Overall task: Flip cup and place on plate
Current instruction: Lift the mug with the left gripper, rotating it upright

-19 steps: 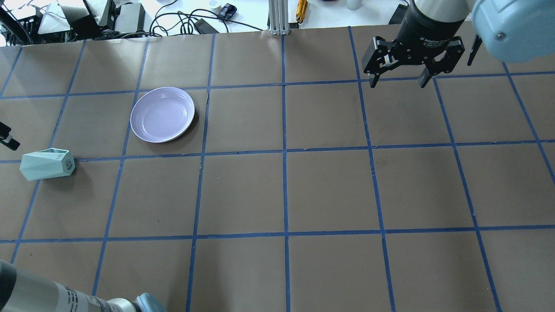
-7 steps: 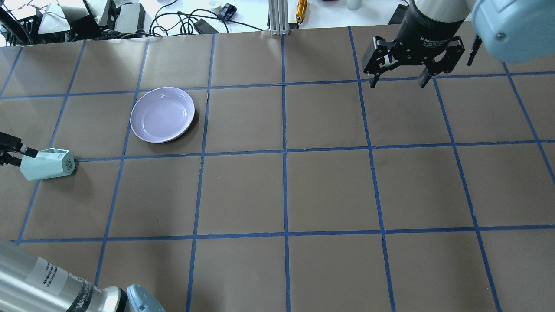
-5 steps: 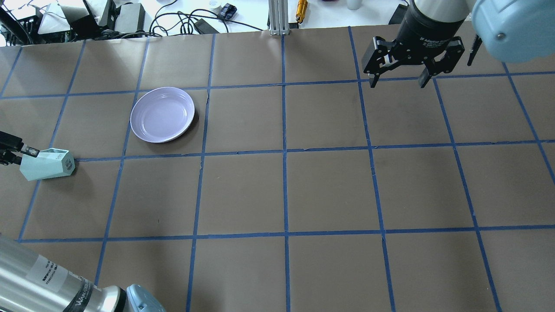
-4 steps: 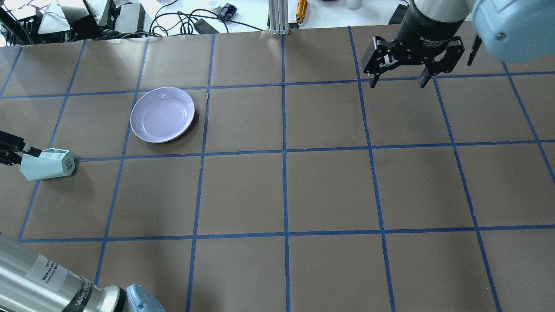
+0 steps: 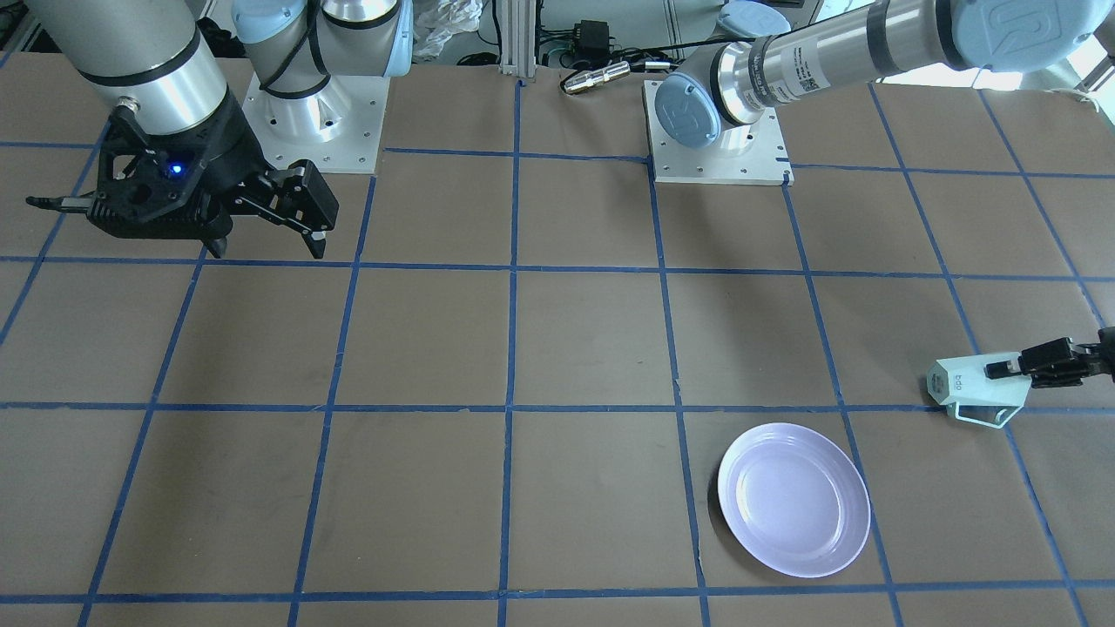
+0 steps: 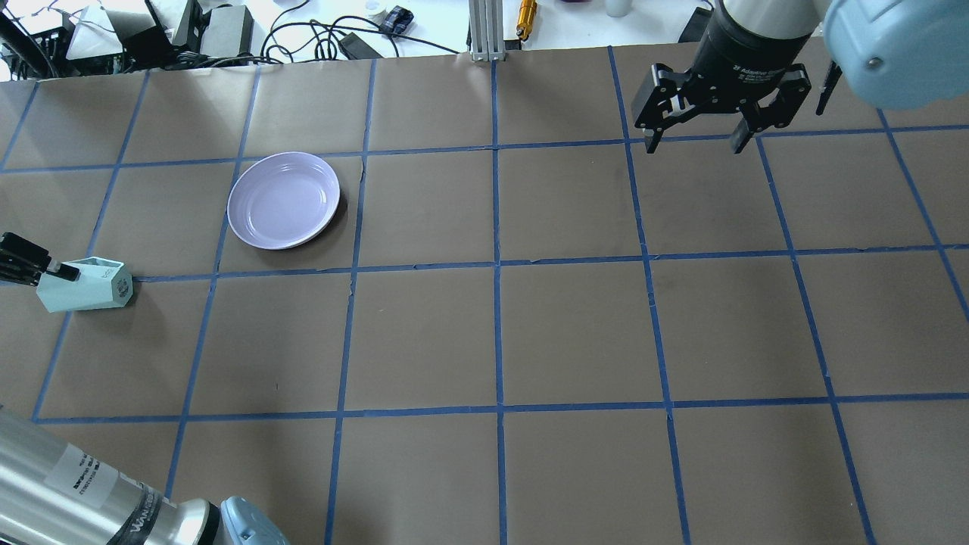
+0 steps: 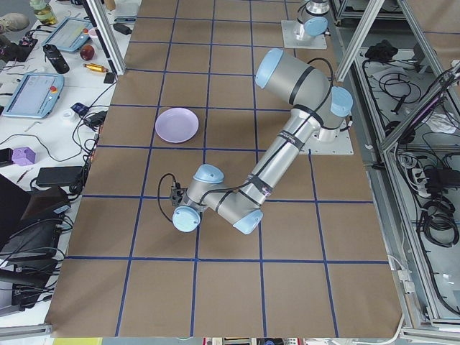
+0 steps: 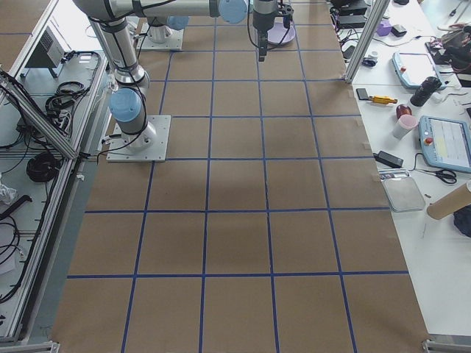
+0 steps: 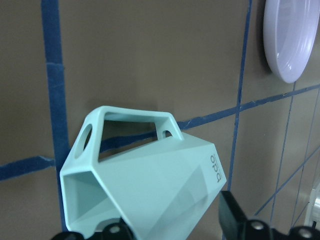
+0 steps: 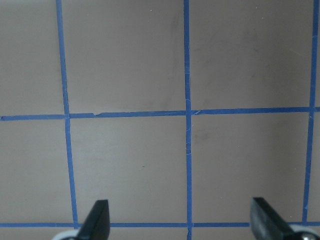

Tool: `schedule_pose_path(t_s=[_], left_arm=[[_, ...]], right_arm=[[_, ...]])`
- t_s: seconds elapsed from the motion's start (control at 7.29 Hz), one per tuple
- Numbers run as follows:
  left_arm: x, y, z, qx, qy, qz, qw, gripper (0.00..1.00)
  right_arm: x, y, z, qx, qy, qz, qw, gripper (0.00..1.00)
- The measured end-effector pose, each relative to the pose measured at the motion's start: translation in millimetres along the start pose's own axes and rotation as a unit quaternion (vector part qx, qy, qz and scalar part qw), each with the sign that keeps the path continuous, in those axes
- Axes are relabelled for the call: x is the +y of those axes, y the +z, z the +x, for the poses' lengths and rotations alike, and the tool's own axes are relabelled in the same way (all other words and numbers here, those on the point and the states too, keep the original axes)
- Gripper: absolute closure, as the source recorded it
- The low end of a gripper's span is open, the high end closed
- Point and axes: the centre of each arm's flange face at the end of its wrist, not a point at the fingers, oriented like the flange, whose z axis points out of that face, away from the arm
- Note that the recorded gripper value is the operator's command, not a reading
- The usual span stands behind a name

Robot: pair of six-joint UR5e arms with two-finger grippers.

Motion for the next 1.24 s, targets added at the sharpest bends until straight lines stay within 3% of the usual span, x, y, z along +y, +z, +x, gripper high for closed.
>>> schedule_pose_path(t_s=[0.41,0.96,1.24], left_arm=[[0.1,-7.5,16.6,0.011,0.011,0.004,0.9999,1.00],[-9.4,-24.4,58.0,-0.003,0.026,0.000,0.9997,1.00],[-29.6,-20.0,132.1,-0.028,0.047,-0.025,0.9982,1.00]], right_arm=[[0.0,0.0,0.0,0.000,0.000,0.000,1.0000,0.00],[0.0,0.0,0.0,0.000,0.000,0.000,1.0000,0.00],[0.0,0.0,0.0,0.000,0.000,0.000,1.0000,0.00]])
